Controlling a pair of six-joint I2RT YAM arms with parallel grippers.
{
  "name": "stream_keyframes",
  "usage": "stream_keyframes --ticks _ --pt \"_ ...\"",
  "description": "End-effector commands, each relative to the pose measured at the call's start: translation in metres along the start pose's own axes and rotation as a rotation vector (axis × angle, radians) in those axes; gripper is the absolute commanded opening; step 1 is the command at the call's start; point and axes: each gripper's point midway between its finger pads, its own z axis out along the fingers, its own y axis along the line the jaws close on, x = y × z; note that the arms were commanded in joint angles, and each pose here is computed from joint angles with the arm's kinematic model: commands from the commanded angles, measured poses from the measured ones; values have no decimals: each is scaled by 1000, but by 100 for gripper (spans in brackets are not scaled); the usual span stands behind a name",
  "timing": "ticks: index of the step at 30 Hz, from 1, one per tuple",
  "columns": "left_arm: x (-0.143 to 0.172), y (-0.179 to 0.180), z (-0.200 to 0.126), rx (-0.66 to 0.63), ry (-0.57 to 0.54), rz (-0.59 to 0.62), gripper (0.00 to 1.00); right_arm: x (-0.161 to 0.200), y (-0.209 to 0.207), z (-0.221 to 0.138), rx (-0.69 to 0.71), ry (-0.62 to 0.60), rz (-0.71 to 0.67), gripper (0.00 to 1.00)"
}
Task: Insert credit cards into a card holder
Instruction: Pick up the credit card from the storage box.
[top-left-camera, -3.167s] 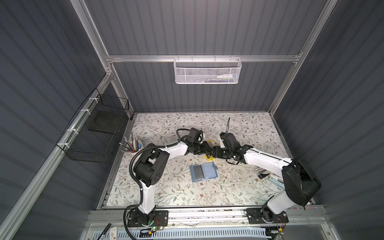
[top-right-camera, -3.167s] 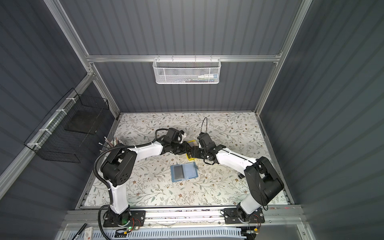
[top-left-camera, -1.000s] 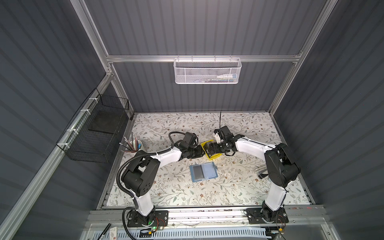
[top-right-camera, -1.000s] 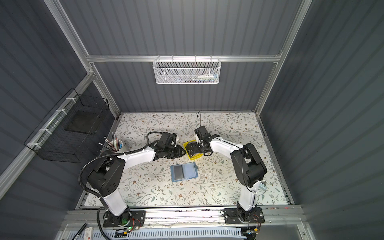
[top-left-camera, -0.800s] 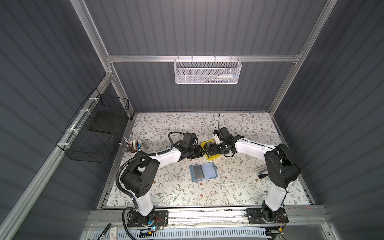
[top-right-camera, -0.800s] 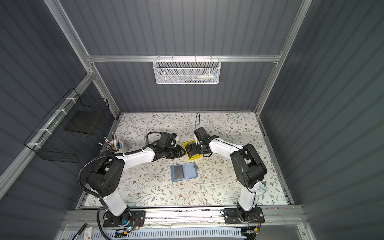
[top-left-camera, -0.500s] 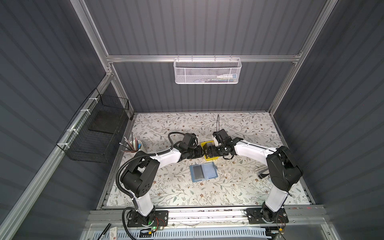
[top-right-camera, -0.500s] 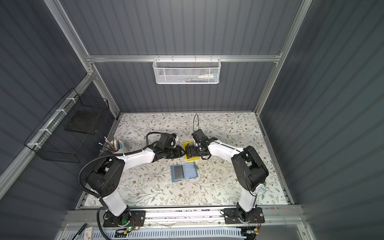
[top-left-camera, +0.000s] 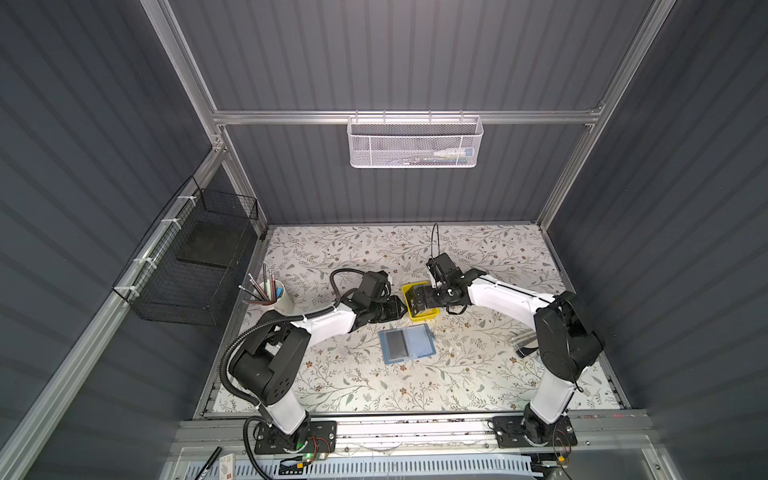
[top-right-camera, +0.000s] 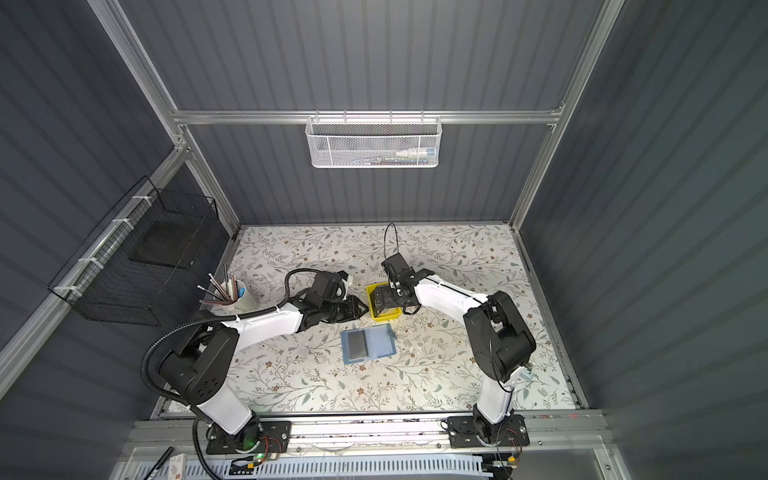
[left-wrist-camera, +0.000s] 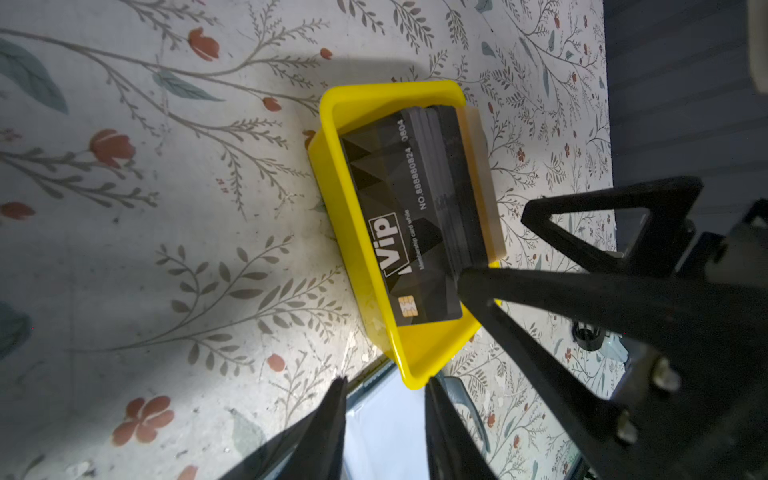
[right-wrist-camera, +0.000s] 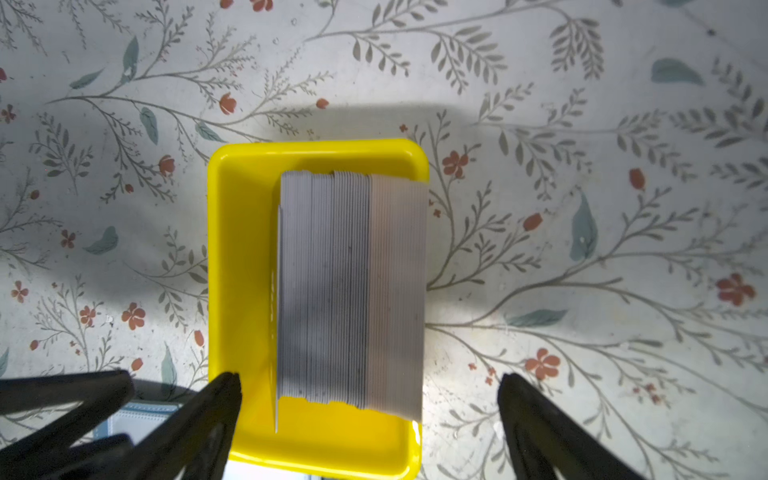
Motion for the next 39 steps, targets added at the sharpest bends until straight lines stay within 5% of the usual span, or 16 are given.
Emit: stream_keyframes --ticks 1,23,39 --pt "-3 -5 -6 26 -19 -4 34 5 -1 7 33 43 -36 99" --pt "1 -10 -11 89 -42 4 34 6 -11 17 136 83 -113 98" --pt "2 -9 -8 90 -42 -1 33 -2 -12 10 199 75 -192 87"
